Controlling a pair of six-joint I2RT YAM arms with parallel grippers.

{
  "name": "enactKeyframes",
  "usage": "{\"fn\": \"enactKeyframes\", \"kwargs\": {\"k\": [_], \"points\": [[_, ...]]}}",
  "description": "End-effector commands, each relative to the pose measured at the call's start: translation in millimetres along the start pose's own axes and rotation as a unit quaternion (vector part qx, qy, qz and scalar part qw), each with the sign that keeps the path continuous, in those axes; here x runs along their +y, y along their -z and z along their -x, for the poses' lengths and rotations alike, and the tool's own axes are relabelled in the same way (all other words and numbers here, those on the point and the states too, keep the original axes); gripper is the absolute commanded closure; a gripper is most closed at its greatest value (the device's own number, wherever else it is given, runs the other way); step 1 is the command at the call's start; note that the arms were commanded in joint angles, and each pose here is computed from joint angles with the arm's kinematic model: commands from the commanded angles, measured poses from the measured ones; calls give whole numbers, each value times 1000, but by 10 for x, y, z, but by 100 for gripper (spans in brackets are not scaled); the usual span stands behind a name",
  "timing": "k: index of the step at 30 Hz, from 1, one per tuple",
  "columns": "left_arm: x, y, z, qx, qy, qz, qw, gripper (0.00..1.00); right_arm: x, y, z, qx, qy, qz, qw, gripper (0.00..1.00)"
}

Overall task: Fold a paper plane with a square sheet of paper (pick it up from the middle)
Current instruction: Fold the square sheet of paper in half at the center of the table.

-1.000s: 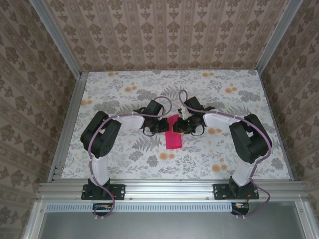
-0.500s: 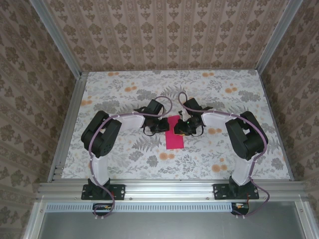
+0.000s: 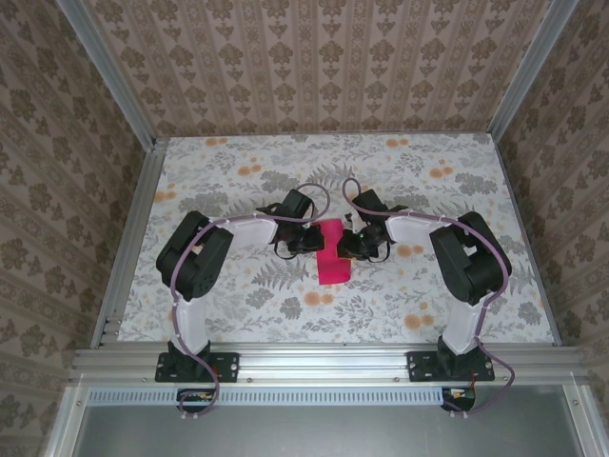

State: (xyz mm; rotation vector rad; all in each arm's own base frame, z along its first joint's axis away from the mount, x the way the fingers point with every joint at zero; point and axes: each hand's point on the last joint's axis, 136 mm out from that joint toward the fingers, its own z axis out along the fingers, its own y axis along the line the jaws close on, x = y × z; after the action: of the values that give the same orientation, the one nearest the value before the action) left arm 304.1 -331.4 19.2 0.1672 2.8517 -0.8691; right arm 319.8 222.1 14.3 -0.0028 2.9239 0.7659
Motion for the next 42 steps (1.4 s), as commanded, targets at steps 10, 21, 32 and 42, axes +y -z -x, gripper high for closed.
{"fn": "enactKeyframes", "kwargs": {"k": [10,21,32,42], "points": [[370,-189,-287,51,14,64,997,90,104,163,-275,27,-11,49,998,79],[392,-199,-308,52,13,69,996,90,-166,34,-485,47,-34,13,998,82],[380,-207,-303,49,14,68,996,90,-11,141,-635,51,-29,59,997,83],[372,-205,-297,48,13,68,996,90,-136,111,-683,57,-28,20,998,85]]}}
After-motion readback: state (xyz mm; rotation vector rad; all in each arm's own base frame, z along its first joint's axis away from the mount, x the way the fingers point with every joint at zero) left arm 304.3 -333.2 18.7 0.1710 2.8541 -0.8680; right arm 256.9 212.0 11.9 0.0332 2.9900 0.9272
